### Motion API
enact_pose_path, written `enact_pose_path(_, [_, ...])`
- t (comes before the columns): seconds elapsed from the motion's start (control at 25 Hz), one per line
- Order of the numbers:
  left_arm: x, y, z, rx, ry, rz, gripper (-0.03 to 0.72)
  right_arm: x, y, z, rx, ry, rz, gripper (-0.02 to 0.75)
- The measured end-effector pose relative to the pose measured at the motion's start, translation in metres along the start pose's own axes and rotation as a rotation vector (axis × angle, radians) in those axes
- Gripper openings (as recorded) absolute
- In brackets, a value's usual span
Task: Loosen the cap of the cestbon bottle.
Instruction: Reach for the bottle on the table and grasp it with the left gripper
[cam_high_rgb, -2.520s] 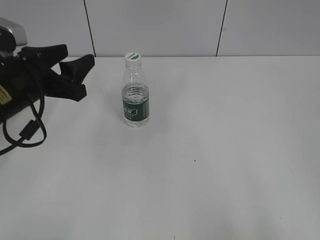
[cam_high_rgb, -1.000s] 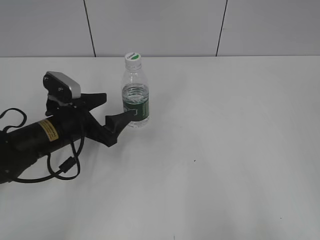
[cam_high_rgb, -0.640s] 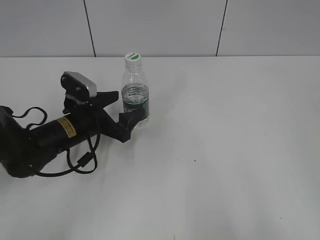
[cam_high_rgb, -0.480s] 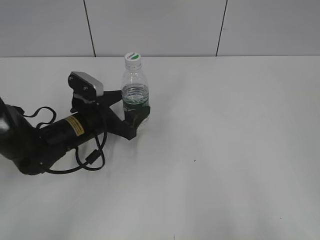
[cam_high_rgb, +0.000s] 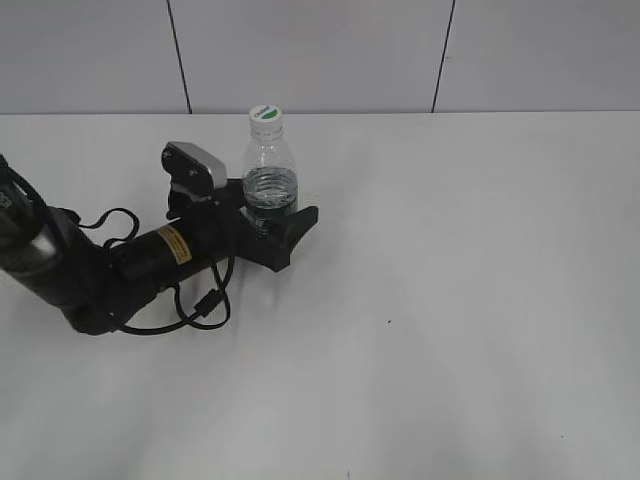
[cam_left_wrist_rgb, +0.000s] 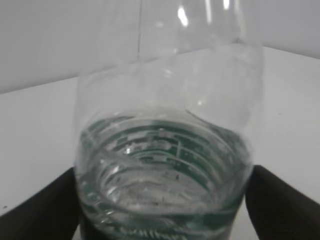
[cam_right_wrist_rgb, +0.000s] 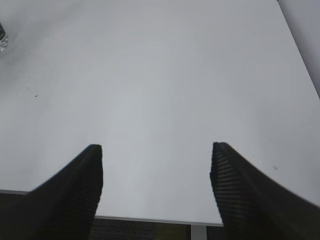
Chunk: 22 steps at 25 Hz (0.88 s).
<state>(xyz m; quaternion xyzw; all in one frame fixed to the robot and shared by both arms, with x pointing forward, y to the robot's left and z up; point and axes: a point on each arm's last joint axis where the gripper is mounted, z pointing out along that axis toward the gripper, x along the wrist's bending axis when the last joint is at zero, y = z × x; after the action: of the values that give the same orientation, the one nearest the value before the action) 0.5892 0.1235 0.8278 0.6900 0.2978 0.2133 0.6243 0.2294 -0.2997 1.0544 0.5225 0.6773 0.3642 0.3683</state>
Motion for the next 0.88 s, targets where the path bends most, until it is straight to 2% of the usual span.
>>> enact_pose_path(0.28, [-0.001, 0.011, 0.016, -0.052, -0.021, 0.027, 0.59, 0.0, 0.0, 0.0, 0.0, 0.0, 0.0, 0.516])
enact_pose_path(0.88, [0.0, 0.01, 0.018, -0.029, 0.018, 0.011, 0.58, 0.0, 0.0, 0.0, 0.0, 0.0, 0.0, 0.516])
